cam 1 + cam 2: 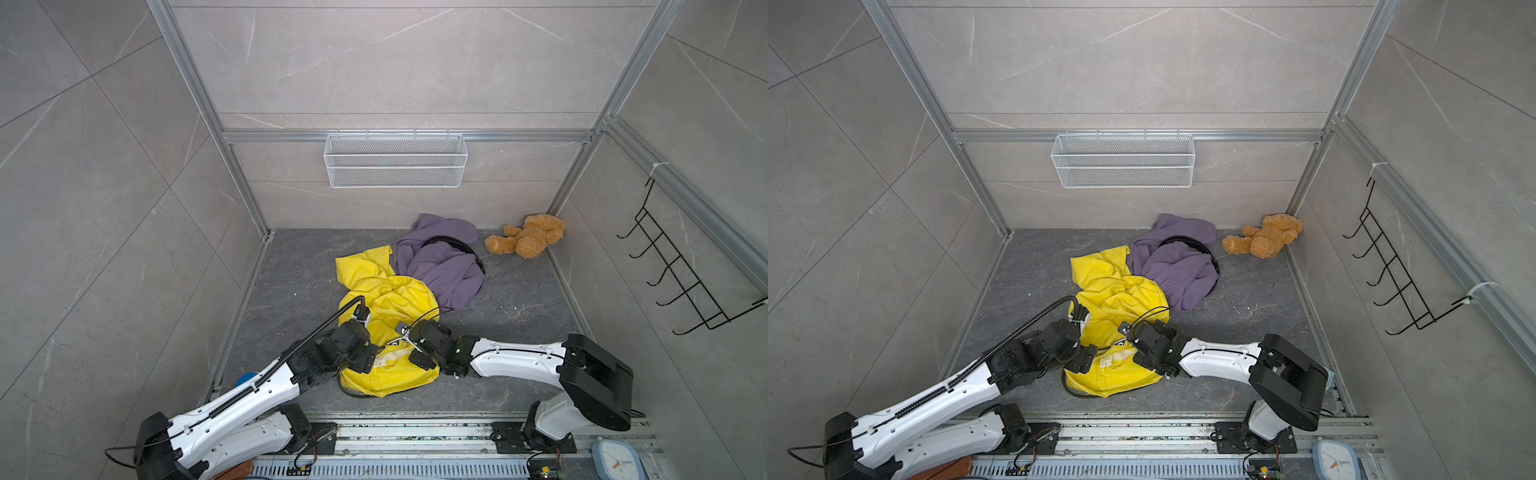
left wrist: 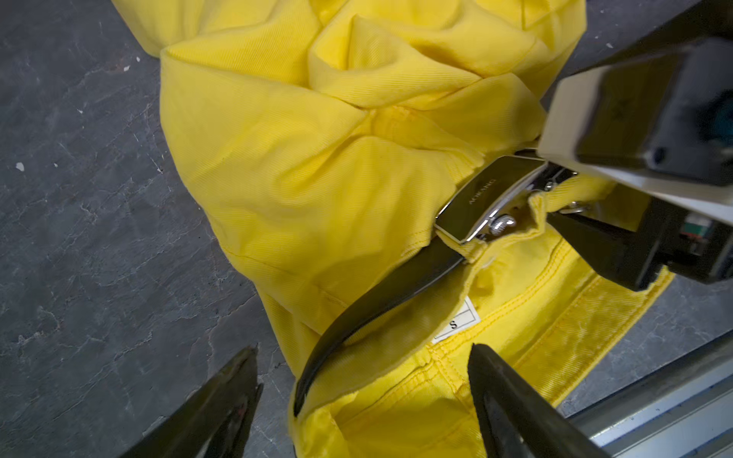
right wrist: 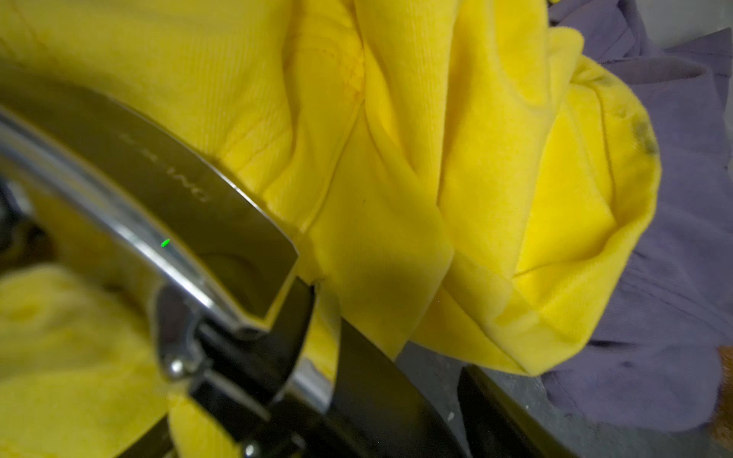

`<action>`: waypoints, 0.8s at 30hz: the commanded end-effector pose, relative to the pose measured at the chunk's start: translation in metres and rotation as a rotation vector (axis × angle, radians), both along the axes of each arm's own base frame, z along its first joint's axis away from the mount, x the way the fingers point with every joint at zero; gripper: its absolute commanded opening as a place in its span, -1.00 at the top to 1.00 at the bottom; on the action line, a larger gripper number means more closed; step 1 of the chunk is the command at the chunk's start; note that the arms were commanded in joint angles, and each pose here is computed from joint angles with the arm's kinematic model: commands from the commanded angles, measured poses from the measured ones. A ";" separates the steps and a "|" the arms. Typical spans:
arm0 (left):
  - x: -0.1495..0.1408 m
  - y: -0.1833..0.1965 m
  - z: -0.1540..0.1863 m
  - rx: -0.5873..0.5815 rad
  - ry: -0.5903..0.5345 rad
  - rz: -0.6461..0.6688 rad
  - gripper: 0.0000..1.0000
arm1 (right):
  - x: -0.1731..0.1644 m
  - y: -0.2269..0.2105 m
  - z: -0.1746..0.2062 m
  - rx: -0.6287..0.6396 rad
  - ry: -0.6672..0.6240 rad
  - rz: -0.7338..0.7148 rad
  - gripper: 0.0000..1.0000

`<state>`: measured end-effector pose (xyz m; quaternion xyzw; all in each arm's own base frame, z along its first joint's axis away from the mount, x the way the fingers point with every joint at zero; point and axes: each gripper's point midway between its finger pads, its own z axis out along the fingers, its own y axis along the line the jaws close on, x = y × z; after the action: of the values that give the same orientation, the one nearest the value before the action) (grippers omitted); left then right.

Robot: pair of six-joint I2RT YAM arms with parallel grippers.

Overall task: Remove the belt from the trousers
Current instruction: Adjust the trousers at the center of the board, then remove the belt from the trousers.

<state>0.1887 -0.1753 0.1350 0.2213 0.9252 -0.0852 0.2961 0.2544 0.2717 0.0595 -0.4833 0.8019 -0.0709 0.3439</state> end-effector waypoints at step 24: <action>0.021 -0.035 -0.019 0.012 0.091 -0.176 -0.53 | 0.012 -0.027 0.000 -0.024 -0.013 -0.038 -0.78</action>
<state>0.2006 -0.1978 0.1031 0.2842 0.9279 -0.0952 0.2216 0.2671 0.2504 0.0595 -0.4756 0.8044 -0.0889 0.3448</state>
